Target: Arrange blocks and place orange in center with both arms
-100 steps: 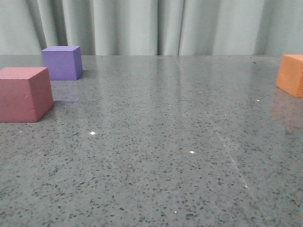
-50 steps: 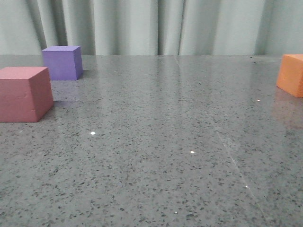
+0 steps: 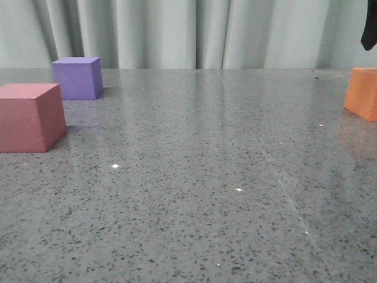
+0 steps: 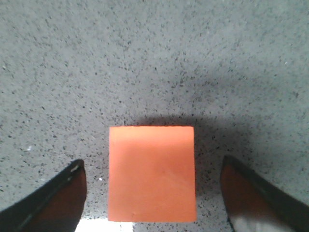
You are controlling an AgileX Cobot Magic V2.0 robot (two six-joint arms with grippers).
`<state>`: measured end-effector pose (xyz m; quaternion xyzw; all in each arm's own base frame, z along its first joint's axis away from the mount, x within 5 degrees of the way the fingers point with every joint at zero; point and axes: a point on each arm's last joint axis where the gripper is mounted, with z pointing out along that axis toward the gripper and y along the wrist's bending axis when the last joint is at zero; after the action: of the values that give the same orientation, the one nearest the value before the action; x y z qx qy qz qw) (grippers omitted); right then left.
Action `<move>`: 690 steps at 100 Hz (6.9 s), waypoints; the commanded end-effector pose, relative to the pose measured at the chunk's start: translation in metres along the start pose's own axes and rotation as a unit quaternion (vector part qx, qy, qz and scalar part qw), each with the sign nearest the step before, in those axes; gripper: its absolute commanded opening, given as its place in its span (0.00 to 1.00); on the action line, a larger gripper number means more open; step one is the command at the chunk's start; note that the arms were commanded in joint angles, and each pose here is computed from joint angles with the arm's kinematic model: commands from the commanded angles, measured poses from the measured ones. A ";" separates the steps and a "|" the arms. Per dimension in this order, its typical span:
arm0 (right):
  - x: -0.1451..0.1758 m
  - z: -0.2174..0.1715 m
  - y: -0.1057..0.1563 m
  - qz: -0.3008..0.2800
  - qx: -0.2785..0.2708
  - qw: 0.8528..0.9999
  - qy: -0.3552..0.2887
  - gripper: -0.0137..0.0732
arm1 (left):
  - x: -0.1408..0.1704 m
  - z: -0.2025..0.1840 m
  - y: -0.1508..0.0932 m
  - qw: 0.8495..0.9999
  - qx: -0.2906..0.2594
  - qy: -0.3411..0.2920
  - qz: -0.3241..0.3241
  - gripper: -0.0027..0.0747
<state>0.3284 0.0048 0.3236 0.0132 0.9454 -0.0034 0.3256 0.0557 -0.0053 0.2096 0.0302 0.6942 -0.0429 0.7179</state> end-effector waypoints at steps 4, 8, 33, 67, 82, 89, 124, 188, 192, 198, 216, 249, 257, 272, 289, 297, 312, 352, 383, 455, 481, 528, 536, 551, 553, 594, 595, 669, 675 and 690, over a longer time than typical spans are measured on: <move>-0.014 -0.012 -0.001 -0.016 0.007 0.999 -0.045 0.82 | 0.011 -0.001 -0.001 1.000 0.007 -0.024 -0.001 0.01; -0.013 -0.010 -0.001 -0.017 0.008 0.999 -0.043 0.82 | 0.011 -0.001 -0.001 1.000 0.007 -0.024 -0.001 0.01; -0.011 0.008 0.000 -0.018 0.009 1.000 -0.021 0.82 | 0.011 -0.001 -0.001 1.000 0.007 -0.024 -0.001 0.01; -0.008 0.035 0.001 -0.020 0.009 1.000 0.009 0.82 | 0.011 -0.001 -0.001 1.000 0.007 -0.024 -0.001 0.01; -0.006 0.043 0.001 -0.019 0.009 1.000 0.021 0.70 | 0.011 -0.001 -0.001 1.000 0.007 -0.024 -0.001 0.01; -0.006 0.043 0.001 -0.018 0.009 1.000 0.021 0.55 | 0.011 -0.001 -0.001 1.000 0.007 -0.024 -0.001 0.01; -0.009 0.023 0.011 -0.016 -0.009 1.000 0.018 0.26 | 0.011 -0.001 -0.001 1.000 0.007 -0.024 -0.001 0.01; -0.039 -0.023 0.173 0.003 -0.126 0.992 -0.022 0.26 | 0.011 -0.001 -0.001 1.000 0.008 -0.025 -0.001 0.01; -0.038 -0.018 0.185 -0.001 -0.121 0.993 -0.017 0.26 | 0.011 -0.001 -0.001 1.000 0.008 -0.025 -0.001 0.01; -0.037 -0.013 0.200 -0.004 -0.109 0.994 -0.011 0.26 | 0.011 -0.001 -0.001 1.000 0.008 -0.025 -0.001 0.01; -0.034 0.002 0.234 -0.006 -0.090 0.996 0.006 0.26 | 0.011 -0.001 -0.001 1.000 0.008 -0.025 -0.001 0.01; -0.023 0.020 0.257 -0.014 -0.085 0.996 0.034 0.27 | 0.011 -0.001 -0.001 1.000 0.008 -0.025 -0.001 0.01; -0.023 0.020 0.257 -0.014 -0.085 0.996 0.035 0.31 | 0.011 -0.001 -0.001 1.000 0.008 -0.025 -0.001 0.01; -0.023 0.020 0.257 -0.013 -0.084 0.996 0.038 0.58 | 0.011 -0.001 -0.001 1.000 0.008 -0.025 -0.001 0.01; -0.022 0.020 0.257 -0.010 -0.089 0.995 0.042 0.83 | 0.011 -0.001 -0.001 1.000 0.008 -0.025 -0.001 0.01; -0.023 0.019 0.257 -0.015 -0.090 0.995 0.039 0.84 | 0.011 -0.001 -0.001 1.000 0.008 -0.025 -0.001 0.01; -0.031 -0.001 0.252 -0.044 -0.102 0.994 0.012 0.84 | 0.011 -0.001 -0.001 1.000 0.008 -0.025 -0.001 0.01; -0.048 -0.129 0.176 -0.110 -0.071 0.979 -0.154 0.84 | 0.011 -0.001 -0.001 1.000 0.008 -0.025 -0.001 0.01; 0.024 -0.191 0.090 -0.121 -0.045 0.970 -0.204 0.84 | 0.011 -0.001 -0.001 1.000 0.008 -0.025 -0.001 0.01; 0.191 -0.225 -0.036 -0.028 -0.063 0.948 -0.310 0.02 | 0.011 -0.001 -0.001 1.000 0.008 -0.025 -0.001 0.01; 0.191 -0.226 -0.036 -0.029 -0.065 0.948 -0.311 0.02 | 0.011 -0.001 -0.001 1.000 0.008 -0.025 -0.001 0.01; 0.198 -0.194 -0.021 -0.046 -0.059 0.927 -0.368 0.02 | 0.011 -0.001 -0.001 1.000 0.008 -0.025 -0.001 0.01; 0.207 -0.182 -0.018 -0.027 -0.058 0.917 -0.393 0.02 | 0.011 -0.001 -0.001 1.000 0.008 -0.025 -0.001 0.01; 0.232 -0.159 -0.017 0.025 -0.057 0.912 -0.406 0.02 | 0.011 -0.001 -0.001 1.000 0.008 -0.025 -0.001 0.01; 0.235 -0.155 -0.016 0.026 -0.055 0.913 -0.403 0.02 | 0.011 -0.001 -0.001 1.000 0.008 -0.025 -0.001 0.01; 0.282 -0.094 -0.010 0.037 -0.066 0.897 -0.435 0.02 | 0.011 -0.001 -0.001 1.000 0.008 -0.025 -0.001 0.01; 0.282 -0.093 -0.010 0.038 -0.065 0.897 -0.435 0.02 | 0.011 -0.001 -0.001 1.000 0.008 -0.025 -0.001 0.01; 0.289 -0.075 -0.011 0.046 -0.057 0.887 -0.457 0.02 | 0.011 -0.001 -0.001 1.000 0.008 -0.025 -0.001 0.01; 0.289 -0.075 -0.011 0.046 -0.057 0.887 -0.457 0.02 | 0.011 -0.001 -0.001 1.000 0.008 -0.025 -0.001 0.01; 0.289 -0.075 -0.011 0.046 -0.057 0.887 -0.457 0.02 | 0.011 -0.001 -0.001 1.000 0.008 -0.025 0.001 0.01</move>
<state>0.0564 0.0019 0.1915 0.0379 0.7314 0.0594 0.6783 0.0557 -0.0053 0.2096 0.0302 0.6942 -0.0429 0.7179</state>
